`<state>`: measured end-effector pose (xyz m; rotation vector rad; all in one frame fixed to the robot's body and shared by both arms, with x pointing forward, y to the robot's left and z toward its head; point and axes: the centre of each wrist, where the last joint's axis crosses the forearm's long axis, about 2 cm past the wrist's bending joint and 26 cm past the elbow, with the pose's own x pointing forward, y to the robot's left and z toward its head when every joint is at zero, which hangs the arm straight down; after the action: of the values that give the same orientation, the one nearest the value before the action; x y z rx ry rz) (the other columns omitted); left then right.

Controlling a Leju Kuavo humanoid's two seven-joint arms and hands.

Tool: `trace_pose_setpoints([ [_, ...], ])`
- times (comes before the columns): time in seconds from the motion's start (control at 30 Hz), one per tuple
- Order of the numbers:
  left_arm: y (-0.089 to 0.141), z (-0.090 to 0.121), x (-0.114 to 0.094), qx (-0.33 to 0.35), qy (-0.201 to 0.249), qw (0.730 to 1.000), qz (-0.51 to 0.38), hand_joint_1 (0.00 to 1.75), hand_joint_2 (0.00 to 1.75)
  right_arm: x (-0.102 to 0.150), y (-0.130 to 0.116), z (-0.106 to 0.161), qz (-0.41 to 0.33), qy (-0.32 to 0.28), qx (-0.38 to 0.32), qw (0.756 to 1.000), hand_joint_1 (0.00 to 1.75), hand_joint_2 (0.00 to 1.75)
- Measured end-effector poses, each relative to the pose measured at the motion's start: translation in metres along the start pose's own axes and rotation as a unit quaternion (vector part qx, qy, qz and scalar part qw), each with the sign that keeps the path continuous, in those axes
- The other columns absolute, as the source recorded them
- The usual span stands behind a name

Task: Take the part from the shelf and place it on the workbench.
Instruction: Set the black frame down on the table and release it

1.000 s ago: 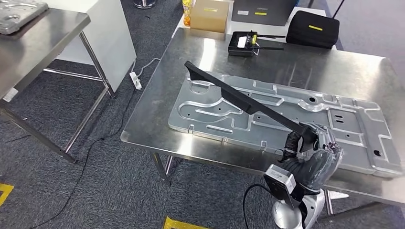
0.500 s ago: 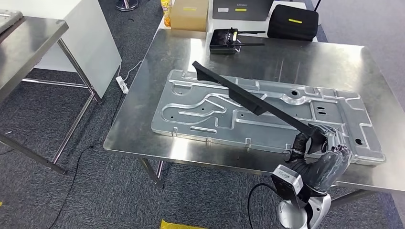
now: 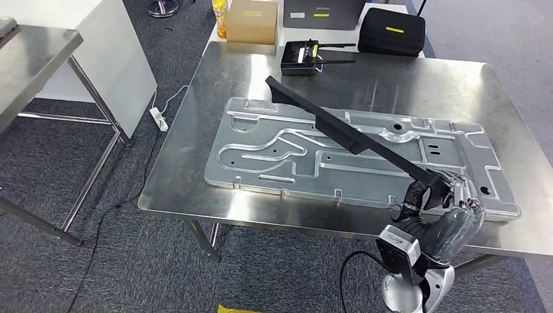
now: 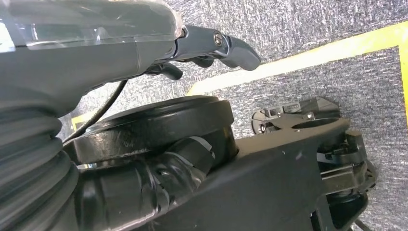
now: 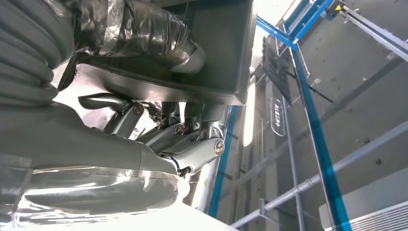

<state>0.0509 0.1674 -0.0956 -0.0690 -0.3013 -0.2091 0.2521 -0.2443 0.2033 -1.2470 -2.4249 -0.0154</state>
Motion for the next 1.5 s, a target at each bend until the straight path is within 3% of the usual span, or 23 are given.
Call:
trace_pose_setpoints([
  [1.5, -0.0019, 0.0003, -0.0001, -0.002, -0.002, 1.000, -0.004, 0.00, 1.75, -0.0015, 0.0001, -0.0017, 0.005, -0.002, -0.001, 1.000, 1.75, 1.75],
])
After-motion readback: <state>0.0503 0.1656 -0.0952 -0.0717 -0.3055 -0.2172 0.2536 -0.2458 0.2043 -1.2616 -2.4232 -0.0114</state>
